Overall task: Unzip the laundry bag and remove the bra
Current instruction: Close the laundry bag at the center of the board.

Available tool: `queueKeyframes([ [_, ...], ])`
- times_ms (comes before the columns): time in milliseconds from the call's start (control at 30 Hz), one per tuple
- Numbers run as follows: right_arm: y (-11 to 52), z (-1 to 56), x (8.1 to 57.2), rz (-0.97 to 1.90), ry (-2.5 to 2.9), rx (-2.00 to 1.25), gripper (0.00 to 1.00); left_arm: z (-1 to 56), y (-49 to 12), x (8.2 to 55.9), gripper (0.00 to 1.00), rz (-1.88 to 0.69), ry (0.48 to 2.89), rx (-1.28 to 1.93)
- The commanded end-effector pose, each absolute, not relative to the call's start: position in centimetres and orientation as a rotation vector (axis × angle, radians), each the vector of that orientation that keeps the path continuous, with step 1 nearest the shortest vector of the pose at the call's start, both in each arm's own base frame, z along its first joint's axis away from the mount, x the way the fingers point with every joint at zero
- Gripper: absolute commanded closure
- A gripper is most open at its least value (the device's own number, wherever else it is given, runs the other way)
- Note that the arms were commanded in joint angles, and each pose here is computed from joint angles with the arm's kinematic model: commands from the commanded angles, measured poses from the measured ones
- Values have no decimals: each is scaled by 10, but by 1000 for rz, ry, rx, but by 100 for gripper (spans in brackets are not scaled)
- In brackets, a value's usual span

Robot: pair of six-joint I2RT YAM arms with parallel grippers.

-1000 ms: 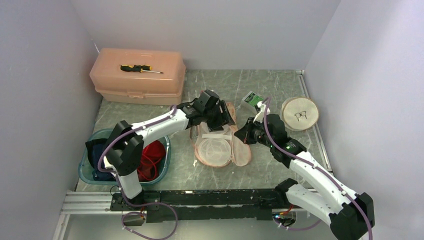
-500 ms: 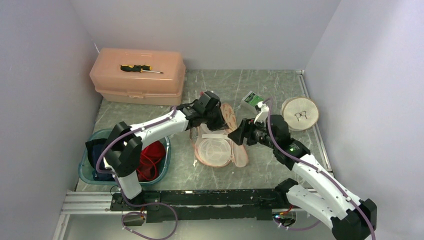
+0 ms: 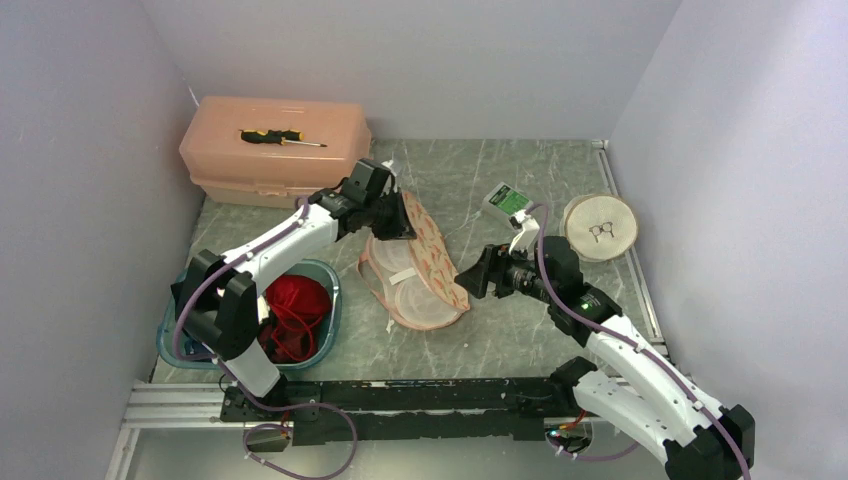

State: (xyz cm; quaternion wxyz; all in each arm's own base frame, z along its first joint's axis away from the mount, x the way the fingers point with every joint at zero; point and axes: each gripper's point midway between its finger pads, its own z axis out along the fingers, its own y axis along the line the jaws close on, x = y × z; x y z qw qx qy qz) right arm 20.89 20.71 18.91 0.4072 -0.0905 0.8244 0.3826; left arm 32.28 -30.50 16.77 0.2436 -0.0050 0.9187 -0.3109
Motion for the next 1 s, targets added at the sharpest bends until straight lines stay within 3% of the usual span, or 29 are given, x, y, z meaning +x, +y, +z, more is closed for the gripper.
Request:
queueKeyframes([
  [0, 216, 191, 211, 1015, 2034, -257, 23, 154, -289, 321, 87, -878, 2491, 200],
  [400, 221, 156, 206, 1051, 2100, -252, 25, 110, -268, 328, 83, -870, 2496, 169],
  [533, 221, 151, 206, 1047, 2108, -254, 25, 97, -259, 325, 73, -817, 2544, 72],
  [700, 220, 150, 208, 1031, 2111, -257, 25, 98, -251, 315, 46, -815, 2531, -13],
  [967, 220, 148, 212, 1023, 2115, -238, 25, 140, -234, 306, 39, -761, 2473, -69],
])
